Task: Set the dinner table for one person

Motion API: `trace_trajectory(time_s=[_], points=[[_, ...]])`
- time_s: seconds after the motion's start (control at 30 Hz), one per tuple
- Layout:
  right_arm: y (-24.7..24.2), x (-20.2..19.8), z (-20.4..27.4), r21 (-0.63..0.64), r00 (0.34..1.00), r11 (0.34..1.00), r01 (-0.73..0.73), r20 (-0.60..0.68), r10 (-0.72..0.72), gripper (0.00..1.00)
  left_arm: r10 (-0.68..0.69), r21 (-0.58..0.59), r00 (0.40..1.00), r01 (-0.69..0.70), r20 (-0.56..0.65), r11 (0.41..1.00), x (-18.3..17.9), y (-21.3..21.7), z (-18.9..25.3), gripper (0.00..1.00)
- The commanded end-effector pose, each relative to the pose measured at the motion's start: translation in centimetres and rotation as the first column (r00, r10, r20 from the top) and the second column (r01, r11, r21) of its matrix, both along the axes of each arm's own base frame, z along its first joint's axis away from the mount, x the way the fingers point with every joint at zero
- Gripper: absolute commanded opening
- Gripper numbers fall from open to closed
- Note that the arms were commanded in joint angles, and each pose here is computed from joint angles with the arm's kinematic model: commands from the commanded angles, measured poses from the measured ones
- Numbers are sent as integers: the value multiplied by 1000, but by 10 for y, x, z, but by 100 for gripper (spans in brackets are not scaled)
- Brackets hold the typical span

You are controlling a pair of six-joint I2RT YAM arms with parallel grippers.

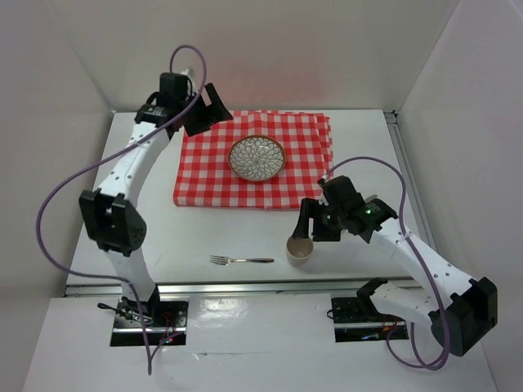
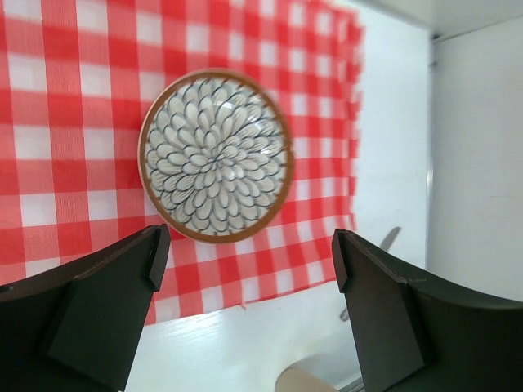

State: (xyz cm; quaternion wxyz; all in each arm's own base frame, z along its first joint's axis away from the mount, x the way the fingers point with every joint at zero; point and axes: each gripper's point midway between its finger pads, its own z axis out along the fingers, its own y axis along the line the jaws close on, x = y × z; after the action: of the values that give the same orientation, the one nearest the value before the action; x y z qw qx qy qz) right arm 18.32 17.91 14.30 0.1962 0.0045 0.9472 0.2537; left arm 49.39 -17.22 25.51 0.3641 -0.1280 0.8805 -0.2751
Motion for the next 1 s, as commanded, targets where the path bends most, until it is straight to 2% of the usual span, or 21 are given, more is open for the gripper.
trace_trajectory(time_s=[0.0,0.07,0.1,0.23,0.3,0.4,0.53,0.63,0.8,0.83,0.93,0.97], points=[[-2,-18,-12,-45,996,998,51,-67,-54,77,1,44,997,-5,82,999,-28,13,38,100],[-4,-19,-18,-84,993,993,83,-78,-90,76,-4,51,997,0,83,999,-40,16,39,100],[-5,-25,-24,-111,992,990,83,-89,-93,73,-12,41,994,8,105,999,-50,16,51,100],[-10,-22,-39,-179,986,975,133,-80,-149,65,-35,36,994,31,108,999,-74,18,53,99],[-11,-21,-42,-181,982,971,153,-82,-170,61,-40,43,993,35,113,998,-79,19,54,98],[-8,-19,-41,-174,982,972,160,-72,-175,61,-40,44,993,36,107,998,-91,22,54,98],[7,-4,-2,-72,988,985,155,26,-153,61,-46,53,994,41,99,998,-94,23,48,98],[15,7,25,-53,989,990,134,66,-131,59,-46,55,995,41,89,998,-96,23,46,98],[11,14,50,-89,983,984,156,116,-145,58,-53,50,995,49,89,998,-97,22,47,98],[5,16,48,-111,977,976,185,126,-171,58,-53,50,995,49,89,998,-97,22,47,98],[-13,12,41,-175,969,956,234,122,-214,71,-59,57,994,54,92,997,-97,22,46,98],[-20,5,32,-212,969,947,242,96,-227,73,-59,58,995,54,83,997,-98,22,45,98]])
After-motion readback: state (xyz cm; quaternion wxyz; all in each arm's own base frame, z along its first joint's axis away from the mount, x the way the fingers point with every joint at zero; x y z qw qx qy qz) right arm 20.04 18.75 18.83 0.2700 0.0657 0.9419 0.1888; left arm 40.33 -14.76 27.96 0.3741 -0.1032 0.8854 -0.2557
